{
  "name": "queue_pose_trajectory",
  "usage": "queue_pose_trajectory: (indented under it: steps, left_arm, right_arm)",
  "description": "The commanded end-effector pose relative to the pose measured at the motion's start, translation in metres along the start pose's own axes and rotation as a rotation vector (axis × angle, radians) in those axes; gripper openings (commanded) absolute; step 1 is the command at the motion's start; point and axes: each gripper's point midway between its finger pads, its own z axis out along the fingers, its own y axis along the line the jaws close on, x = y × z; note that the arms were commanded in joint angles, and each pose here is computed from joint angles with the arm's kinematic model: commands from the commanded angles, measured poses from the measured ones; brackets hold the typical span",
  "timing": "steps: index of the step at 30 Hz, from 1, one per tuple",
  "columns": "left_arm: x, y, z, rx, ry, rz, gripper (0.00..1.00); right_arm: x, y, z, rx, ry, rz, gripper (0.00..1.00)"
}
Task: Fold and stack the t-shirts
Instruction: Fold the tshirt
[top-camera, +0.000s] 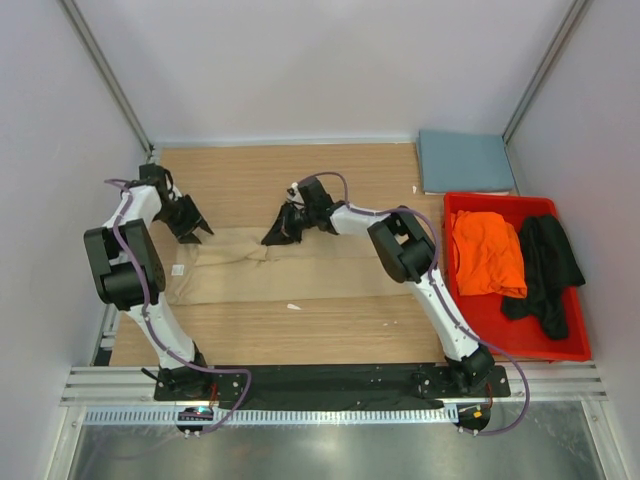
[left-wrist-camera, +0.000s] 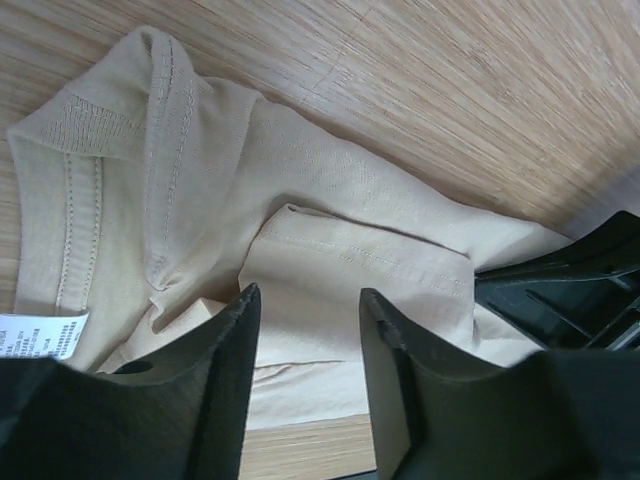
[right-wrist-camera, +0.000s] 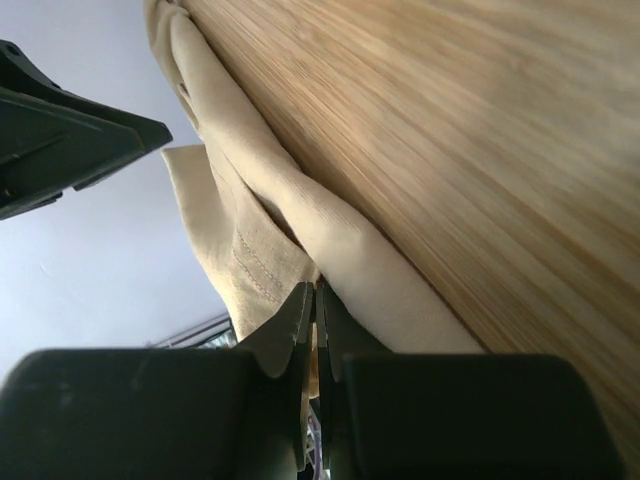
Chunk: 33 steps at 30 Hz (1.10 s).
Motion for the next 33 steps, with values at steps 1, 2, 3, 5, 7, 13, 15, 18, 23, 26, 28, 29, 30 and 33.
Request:
queue_pose_trajectory:
  steps: [1, 2, 3, 5, 7, 13, 15, 18, 23, 26, 28, 29, 30, 33]
  left_arm:
    - [0.001, -0.006, -0.008, 0.027, -0.016, 0.008, 0.44]
    - [0.010, 0.001, -0.006, 0.007, 0.005, -0.005, 0.43]
    - [0.013, 0.000, -0.012, 0.008, -0.001, -0.006, 0.41]
    - [0.021, 0.002, -0.014, 0.004, 0.008, -0.014, 0.34]
    - [0.032, 0.011, -0.017, -0.032, 0.023, -0.029, 0.27]
    - [0.073, 0.033, -0.030, -0.113, 0.067, -0.086, 0.17]
    - [0.068, 0.028, -0.048, -0.099, -0.017, -0.079, 0.45]
    - [0.050, 0.017, -0.066, -0.063, -0.138, -0.044, 0.62]
    - [0.017, -0.017, -0.065, 0.065, -0.137, 0.037, 0.64]
    - [0.014, -0.018, -0.036, 0.073, -0.027, 0.057, 0.57]
    - [0.003, -0.018, -0.023, 0.054, -0.018, 0.090, 0.56]
    - [0.004, -0.020, -0.018, 0.042, -0.006, 0.105, 0.56]
    - [-0.003, -0.023, -0.019, 0.031, -0.019, 0.118, 0.56]
    - [-0.004, -0.024, -0.003, -0.024, -0.001, 0.158, 0.55]
  right_arm:
    - [0.010, 0.064, -0.020, -0.110, 0.009, -0.086, 0.09]
    - [0.013, 0.067, -0.020, -0.114, 0.014, -0.085, 0.09]
    - [0.016, 0.067, -0.020, -0.117, 0.018, -0.085, 0.09]
    - [0.023, 0.072, -0.018, -0.124, 0.036, -0.089, 0.09]
    - [0.029, 0.072, -0.017, -0.125, 0.053, -0.084, 0.09]
    - [0.065, 0.076, -0.017, -0.117, 0.149, -0.102, 0.15]
    - [0.075, 0.078, -0.025, -0.115, 0.171, -0.134, 0.21]
    - [0.082, 0.061, -0.032, -0.041, 0.181, -0.179, 0.36]
    - [0.069, 0.056, -0.036, 0.031, 0.154, -0.267, 0.44]
    - [0.057, 0.058, -0.041, 0.075, 0.119, -0.296, 0.46]
    - [0.052, 0.056, -0.045, 0.103, 0.100, -0.312, 0.47]
    - [0.051, 0.057, -0.048, 0.105, 0.092, -0.315, 0.47]
    - [0.045, 0.054, -0.053, 0.108, 0.076, -0.302, 0.46]
    - [0.035, 0.053, -0.063, 0.103, 0.040, -0.286, 0.47]
